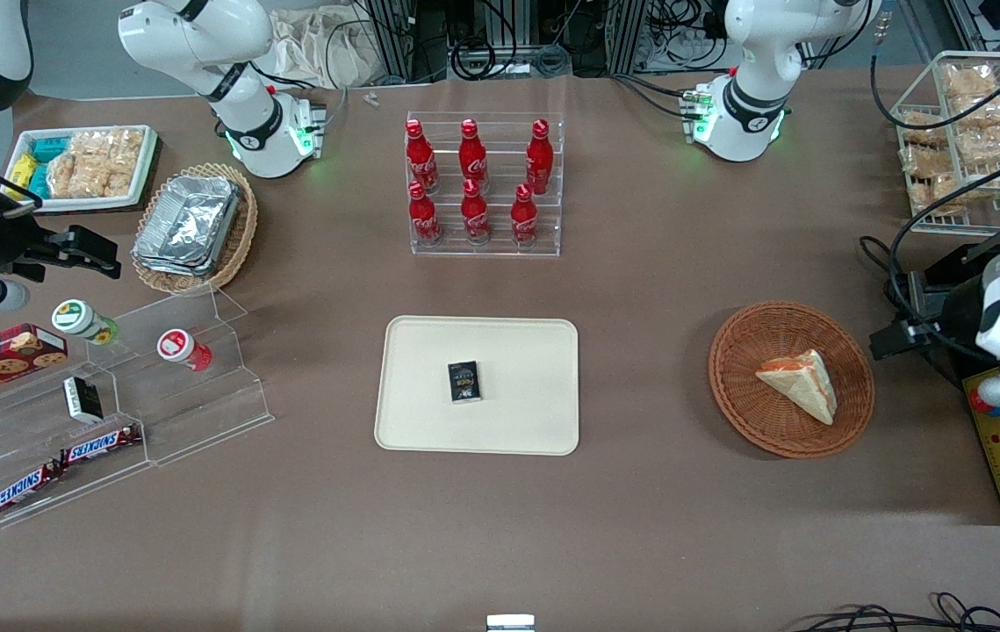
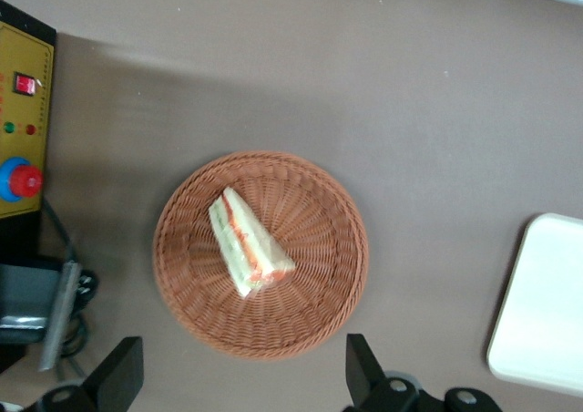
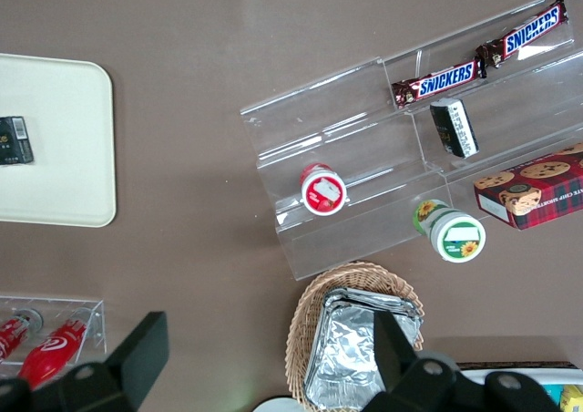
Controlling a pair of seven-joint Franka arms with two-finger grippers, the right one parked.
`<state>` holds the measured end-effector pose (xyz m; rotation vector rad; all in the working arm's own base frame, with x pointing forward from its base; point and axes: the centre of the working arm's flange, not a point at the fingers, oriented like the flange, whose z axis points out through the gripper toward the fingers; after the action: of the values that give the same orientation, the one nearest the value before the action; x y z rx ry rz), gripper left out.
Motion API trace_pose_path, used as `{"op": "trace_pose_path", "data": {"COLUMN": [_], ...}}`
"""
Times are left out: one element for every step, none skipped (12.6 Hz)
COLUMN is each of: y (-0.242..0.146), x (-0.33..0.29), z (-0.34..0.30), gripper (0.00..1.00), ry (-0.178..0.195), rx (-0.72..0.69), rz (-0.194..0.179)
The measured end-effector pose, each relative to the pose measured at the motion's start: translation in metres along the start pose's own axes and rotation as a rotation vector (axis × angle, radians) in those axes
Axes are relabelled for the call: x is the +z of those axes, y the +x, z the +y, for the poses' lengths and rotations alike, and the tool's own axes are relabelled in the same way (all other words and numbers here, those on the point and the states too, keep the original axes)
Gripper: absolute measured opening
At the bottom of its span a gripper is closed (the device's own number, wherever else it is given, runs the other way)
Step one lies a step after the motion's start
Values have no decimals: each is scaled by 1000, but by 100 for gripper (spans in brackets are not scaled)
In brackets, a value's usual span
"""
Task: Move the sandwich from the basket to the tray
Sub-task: 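Move the left gripper over the sandwich in the wicker basket, then lower the left gripper and close it on the triangular sandwich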
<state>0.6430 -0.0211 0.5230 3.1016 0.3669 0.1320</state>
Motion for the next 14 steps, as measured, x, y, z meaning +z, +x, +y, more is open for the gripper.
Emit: {"op": "trace_pose_path", "data": {"y": [0,-4,-11,-17,-20,-21,-21,-21,-22,-23,-23,-24,-25,-28], "x": [32,69,100,122,135,144,154,164,175,185,194,202,208,214], "z": [0,-1,-3,-5,-7,-8,-11,-15,-21,-26,-32,-37,-41,-42], "gripper": [100,100,100,100,100,100,100,100,100,100,100,100,100,100], "ry": [-9,-16,-17,-11,-3,4,10,19,28,37,45,50,52,50], "rx": [-57,-154,-263,-343,-383,-407,-424,-445,-463,-477,-490,-499,-505,-506], "rz": [19,26,17,-2,-21,-36,-51,-67,-83,-99,-111,-116,-117,-115]}}
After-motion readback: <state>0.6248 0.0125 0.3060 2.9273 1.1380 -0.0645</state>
